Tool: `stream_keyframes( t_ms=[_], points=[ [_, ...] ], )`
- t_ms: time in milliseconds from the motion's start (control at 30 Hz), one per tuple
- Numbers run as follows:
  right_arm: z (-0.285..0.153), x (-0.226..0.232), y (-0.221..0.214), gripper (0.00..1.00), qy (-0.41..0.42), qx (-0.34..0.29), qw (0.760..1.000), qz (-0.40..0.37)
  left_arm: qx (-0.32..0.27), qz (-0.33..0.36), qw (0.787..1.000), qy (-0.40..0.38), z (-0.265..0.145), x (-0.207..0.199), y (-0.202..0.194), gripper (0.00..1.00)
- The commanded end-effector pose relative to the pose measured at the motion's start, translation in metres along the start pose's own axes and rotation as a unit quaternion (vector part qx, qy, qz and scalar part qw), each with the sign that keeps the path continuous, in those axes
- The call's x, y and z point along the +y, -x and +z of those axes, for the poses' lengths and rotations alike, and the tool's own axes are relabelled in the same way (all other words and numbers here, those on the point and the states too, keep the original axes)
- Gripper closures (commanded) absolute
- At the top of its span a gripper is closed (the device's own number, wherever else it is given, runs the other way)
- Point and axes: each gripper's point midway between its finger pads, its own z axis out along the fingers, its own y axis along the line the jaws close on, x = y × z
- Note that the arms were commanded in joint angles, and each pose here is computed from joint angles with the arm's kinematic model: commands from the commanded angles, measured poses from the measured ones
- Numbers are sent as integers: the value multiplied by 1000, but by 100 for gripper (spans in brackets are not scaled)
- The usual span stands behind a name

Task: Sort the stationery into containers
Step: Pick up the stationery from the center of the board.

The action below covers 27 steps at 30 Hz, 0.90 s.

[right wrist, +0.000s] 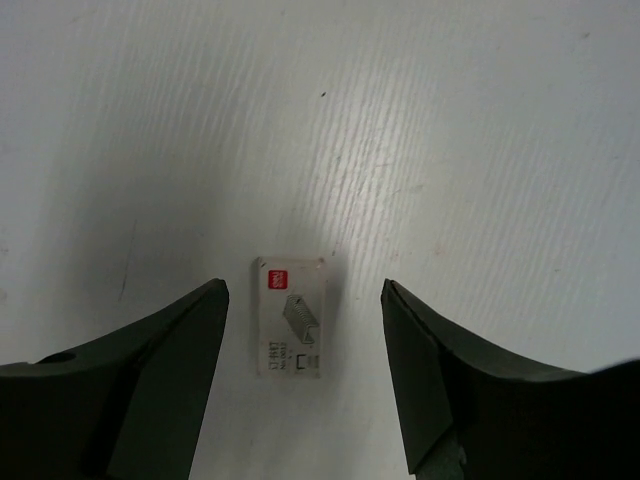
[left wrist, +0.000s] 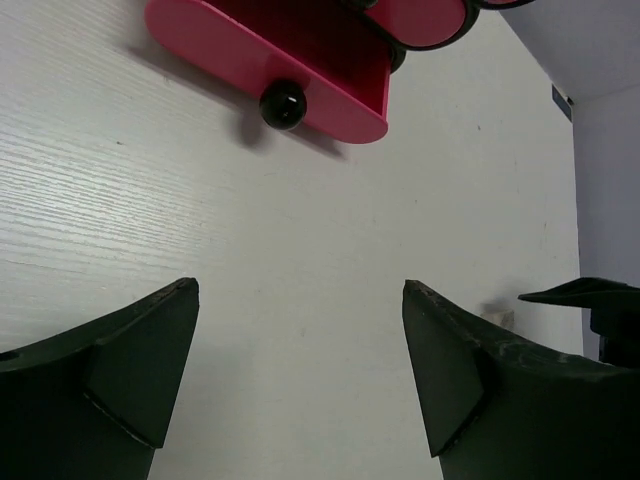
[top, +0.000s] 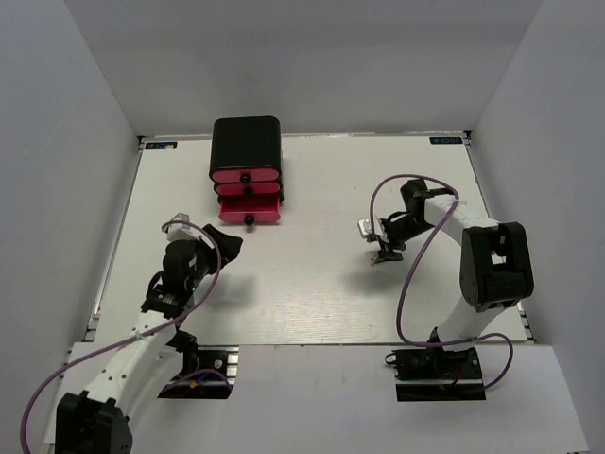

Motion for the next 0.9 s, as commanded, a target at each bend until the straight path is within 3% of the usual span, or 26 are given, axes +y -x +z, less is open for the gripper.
stream_keyframes(
  t_ms=[0, 167, 333, 433, 500, 567, 700, 867],
  points=[
    [-8, 16, -9, 31, 38, 23, 999, -22, -3, 2, 1000, 23, -8, 11, -2, 8],
    [3, 25, -30, 33, 50, 46, 998, -6, 0, 12, 1000, 26, -10, 7, 3, 7],
    [10, 12, -48, 37, 7, 77, 997, 4, -3, 12, 999, 30, -9, 8, 4, 6],
    [13, 14, -58, 43, 4, 93, 996, 4, 0, 12, 999, 32, -12, 9, 2, 6],
    [12, 15, -60, 56, 3, 94, 996, 6, -5, 12, 999, 34, -13, 10, 4, 6],
    [11, 10, -52, 70, -2, 82, 997, 4, -9, 12, 999, 37, -16, 11, 5, 6],
    [11, -6, -20, 86, -10, 29, 999, -15, -13, 7, 999, 32, -18, 11, 5, 6],
    [27, -52, 50, 89, -37, -44, 996, -66, -13, 7, 999, 32, -19, 12, 4, 6]
  ],
)
